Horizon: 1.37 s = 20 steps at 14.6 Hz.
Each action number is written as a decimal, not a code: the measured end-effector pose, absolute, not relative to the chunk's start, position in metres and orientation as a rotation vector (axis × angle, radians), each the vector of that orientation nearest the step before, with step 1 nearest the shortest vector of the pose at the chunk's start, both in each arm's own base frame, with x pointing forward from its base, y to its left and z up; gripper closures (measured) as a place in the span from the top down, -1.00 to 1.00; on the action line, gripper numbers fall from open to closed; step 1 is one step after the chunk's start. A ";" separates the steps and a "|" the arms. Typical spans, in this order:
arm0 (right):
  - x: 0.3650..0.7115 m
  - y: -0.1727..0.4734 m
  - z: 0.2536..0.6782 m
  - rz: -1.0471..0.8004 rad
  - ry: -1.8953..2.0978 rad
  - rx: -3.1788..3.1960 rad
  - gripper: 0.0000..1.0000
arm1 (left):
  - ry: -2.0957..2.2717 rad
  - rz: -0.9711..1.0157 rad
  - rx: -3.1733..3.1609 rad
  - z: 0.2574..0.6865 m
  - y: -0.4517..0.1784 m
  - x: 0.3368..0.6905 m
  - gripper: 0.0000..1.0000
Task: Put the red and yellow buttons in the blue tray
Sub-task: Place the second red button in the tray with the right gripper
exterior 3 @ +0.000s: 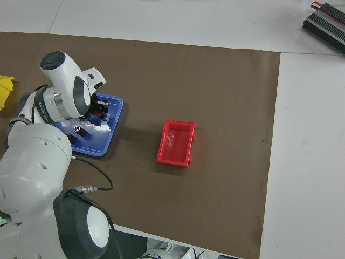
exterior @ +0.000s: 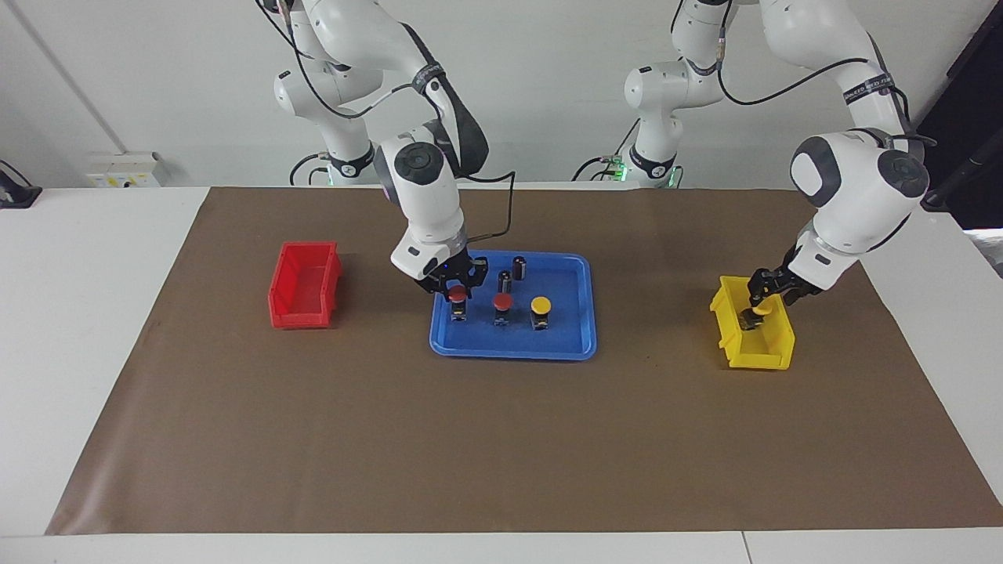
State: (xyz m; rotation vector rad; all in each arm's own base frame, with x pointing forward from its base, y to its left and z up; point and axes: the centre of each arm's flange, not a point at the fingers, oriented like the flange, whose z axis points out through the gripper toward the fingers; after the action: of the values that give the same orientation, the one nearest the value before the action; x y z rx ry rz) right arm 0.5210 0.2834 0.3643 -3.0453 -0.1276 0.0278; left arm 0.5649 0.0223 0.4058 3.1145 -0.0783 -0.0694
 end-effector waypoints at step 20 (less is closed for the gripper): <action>0.570 0.172 0.474 -0.073 0.036 -3.145 1.00 | -0.054 -0.002 3.121 0.375 0.029 0.549 0.27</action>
State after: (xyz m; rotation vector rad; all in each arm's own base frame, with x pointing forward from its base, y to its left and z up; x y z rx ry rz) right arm 0.5700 0.1724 0.4737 -3.1453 0.0357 -0.0733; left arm 0.5491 0.0292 0.3745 3.1206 -0.0544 -0.0024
